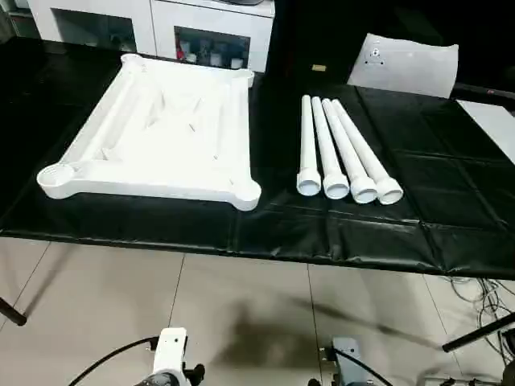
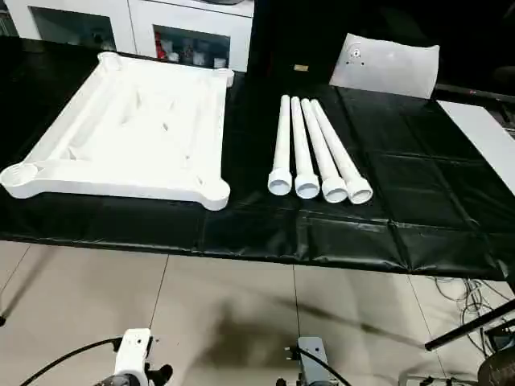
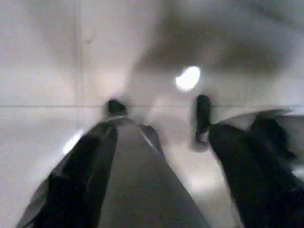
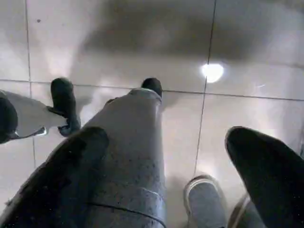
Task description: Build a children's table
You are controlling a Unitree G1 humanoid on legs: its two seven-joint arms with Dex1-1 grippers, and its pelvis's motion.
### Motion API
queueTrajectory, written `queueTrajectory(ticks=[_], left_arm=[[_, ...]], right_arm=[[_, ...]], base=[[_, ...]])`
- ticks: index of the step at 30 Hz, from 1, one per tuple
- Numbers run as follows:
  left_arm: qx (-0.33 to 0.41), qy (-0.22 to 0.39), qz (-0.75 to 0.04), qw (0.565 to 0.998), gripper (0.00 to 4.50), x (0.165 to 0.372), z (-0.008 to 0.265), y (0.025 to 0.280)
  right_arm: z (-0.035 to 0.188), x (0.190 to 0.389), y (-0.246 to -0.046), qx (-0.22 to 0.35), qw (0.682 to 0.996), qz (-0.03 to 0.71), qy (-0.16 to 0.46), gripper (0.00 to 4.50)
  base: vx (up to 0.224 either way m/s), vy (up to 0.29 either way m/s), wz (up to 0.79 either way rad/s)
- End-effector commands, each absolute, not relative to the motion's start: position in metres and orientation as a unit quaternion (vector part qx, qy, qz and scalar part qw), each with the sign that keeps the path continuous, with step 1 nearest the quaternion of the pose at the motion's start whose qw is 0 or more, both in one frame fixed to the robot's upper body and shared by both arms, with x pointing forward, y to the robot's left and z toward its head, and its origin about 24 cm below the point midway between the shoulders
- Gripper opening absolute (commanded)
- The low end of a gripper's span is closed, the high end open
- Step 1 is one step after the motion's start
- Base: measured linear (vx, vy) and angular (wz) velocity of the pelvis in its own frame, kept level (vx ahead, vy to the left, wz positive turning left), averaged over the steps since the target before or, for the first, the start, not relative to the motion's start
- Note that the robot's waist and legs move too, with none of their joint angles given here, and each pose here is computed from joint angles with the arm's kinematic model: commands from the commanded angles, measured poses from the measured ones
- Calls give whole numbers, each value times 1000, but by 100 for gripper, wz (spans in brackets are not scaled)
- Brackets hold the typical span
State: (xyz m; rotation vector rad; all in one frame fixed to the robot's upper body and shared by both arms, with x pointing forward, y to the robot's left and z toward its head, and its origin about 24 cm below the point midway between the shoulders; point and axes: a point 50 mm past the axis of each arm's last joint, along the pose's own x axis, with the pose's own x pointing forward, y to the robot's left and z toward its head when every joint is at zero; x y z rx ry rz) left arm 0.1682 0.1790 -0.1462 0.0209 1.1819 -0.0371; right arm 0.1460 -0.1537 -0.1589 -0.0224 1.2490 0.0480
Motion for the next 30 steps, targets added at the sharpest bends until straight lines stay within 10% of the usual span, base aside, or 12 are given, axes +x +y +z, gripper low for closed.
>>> queueTrajectory(ticks=[1,18,30], left_arm=[[20,566,-8,824,354,165,-148,185],[3,530,-10,848,394,169,-150,152],[-9,342,-46,939,441,193,-117,215]], right_arm=[[-157,152,-162,-23,819,-1,574,450],[-147,166,-186,-4,870,-47,491,450],[-122,192,-170,56,933,54,352,450]], base=[[0,0,0],[0,0,0],[0,0,0]])
